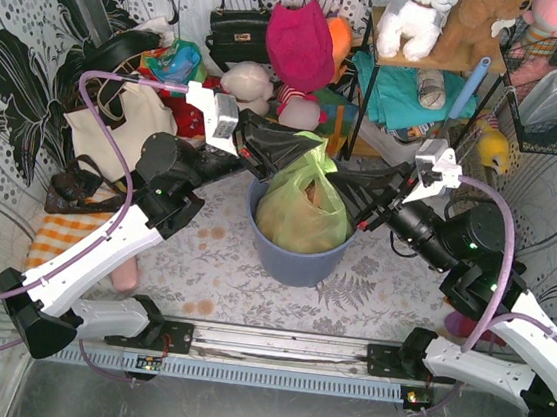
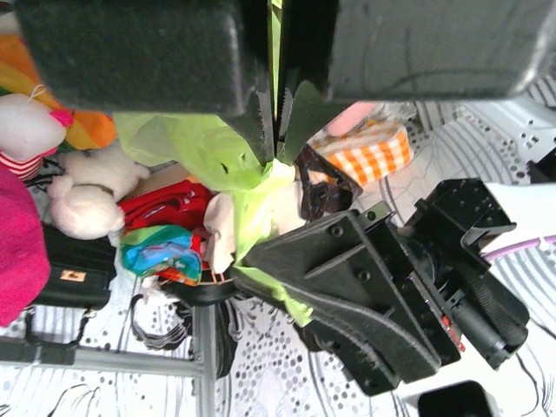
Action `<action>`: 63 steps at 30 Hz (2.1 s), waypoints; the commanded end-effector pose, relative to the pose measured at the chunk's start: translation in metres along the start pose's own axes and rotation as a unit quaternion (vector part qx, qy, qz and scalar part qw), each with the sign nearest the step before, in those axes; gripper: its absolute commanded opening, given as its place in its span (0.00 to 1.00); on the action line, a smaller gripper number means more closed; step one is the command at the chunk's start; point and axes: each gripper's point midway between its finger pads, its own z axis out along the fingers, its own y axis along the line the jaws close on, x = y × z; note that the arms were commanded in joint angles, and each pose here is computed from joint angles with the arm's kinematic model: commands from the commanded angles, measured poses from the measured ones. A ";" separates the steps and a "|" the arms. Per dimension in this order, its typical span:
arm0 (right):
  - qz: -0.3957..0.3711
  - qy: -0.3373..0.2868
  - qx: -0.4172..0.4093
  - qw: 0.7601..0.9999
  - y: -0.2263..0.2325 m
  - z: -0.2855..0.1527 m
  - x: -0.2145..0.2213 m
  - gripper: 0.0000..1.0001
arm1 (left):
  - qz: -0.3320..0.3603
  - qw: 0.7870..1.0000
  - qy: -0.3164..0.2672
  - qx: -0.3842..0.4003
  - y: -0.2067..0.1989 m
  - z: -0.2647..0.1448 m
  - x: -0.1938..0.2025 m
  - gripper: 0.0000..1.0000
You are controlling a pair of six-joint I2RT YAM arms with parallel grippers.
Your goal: Tie the trash bag
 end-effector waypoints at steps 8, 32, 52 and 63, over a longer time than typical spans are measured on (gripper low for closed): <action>0.040 0.065 -0.061 0.995 0.026 0.000 0.012 0.00 | 0.019 0.999 -0.007 -0.026 0.008 -0.003 -0.008 0.00; 0.141 0.124 -0.020 0.982 0.025 0.003 0.034 0.00 | 0.007 0.999 0.011 -0.038 0.017 0.001 0.005 0.00; 0.143 0.153 0.106 0.972 0.010 0.029 0.080 0.00 | -0.001 1.000 0.015 -0.019 0.011 0.004 0.004 0.00; 0.092 0.150 0.243 0.954 -0.031 0.009 0.083 0.00 | -0.007 1.000 0.022 0.010 -0.003 0.001 0.002 0.01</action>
